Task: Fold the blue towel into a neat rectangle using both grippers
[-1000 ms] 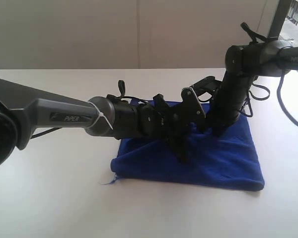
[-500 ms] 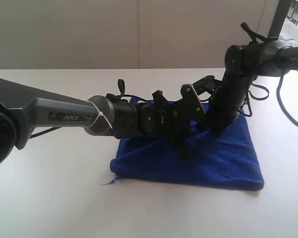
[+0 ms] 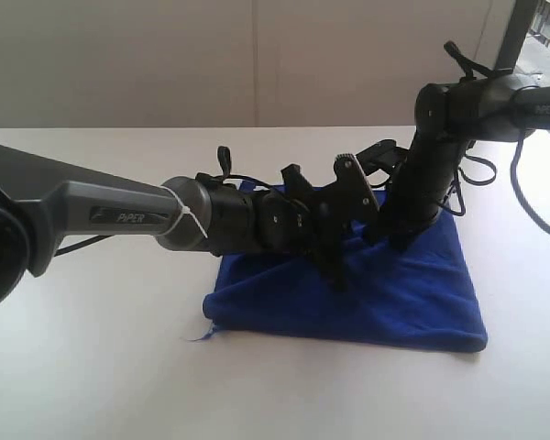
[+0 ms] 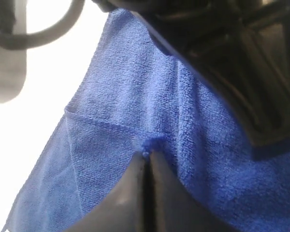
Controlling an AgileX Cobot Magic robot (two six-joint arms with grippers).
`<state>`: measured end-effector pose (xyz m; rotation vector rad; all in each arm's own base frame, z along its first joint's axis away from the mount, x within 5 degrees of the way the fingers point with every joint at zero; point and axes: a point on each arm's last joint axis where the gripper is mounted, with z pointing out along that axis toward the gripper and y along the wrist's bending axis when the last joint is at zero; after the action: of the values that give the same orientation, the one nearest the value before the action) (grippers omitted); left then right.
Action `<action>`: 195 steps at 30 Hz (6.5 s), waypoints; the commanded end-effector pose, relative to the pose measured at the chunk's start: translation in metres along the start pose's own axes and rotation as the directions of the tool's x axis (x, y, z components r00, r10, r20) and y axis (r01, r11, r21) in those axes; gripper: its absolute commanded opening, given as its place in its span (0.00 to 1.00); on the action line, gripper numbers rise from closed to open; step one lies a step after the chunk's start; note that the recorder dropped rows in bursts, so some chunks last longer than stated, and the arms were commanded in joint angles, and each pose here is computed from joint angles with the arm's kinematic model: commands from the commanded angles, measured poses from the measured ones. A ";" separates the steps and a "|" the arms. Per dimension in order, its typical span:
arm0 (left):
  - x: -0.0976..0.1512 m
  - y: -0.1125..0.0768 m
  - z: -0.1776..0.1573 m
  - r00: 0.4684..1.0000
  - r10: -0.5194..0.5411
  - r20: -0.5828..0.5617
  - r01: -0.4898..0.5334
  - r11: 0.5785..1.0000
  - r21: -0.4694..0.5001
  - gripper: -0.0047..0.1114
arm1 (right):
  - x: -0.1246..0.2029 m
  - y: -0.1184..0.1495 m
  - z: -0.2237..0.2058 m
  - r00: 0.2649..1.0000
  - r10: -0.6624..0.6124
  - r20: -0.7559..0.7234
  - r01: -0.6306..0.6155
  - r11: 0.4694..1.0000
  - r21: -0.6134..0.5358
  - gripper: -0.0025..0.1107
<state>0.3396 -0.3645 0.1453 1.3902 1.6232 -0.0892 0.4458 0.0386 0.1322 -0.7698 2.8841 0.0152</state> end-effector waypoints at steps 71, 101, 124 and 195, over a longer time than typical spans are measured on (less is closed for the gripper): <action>0.076 0.129 0.002 0.991 -0.041 -0.125 -0.038 0.820 -0.571 0.55 | 0.003 0.004 0.019 1.000 0.021 -0.018 -0.022 0.999 -0.035 0.02; 0.014 0.144 -0.076 0.960 -0.277 0.042 0.277 0.914 -0.296 0.04 | 0.028 0.023 -0.184 0.885 0.008 0.466 -0.096 0.982 0.164 0.02; 0.047 0.152 -0.141 0.937 -0.318 -0.143 0.344 0.909 0.236 0.04 | 0.036 0.092 -0.146 0.911 -0.118 0.396 0.093 0.992 0.081 0.02; 0.134 0.135 0.008 0.956 -0.262 -0.128 0.291 0.888 0.357 0.04 | -0.010 0.197 -0.027 0.894 -0.346 0.285 0.361 0.933 0.001 0.02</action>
<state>0.4706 -0.2255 0.1249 1.3802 1.9144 -0.5526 0.3502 0.2125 0.1561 -1.1819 2.4779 0.1608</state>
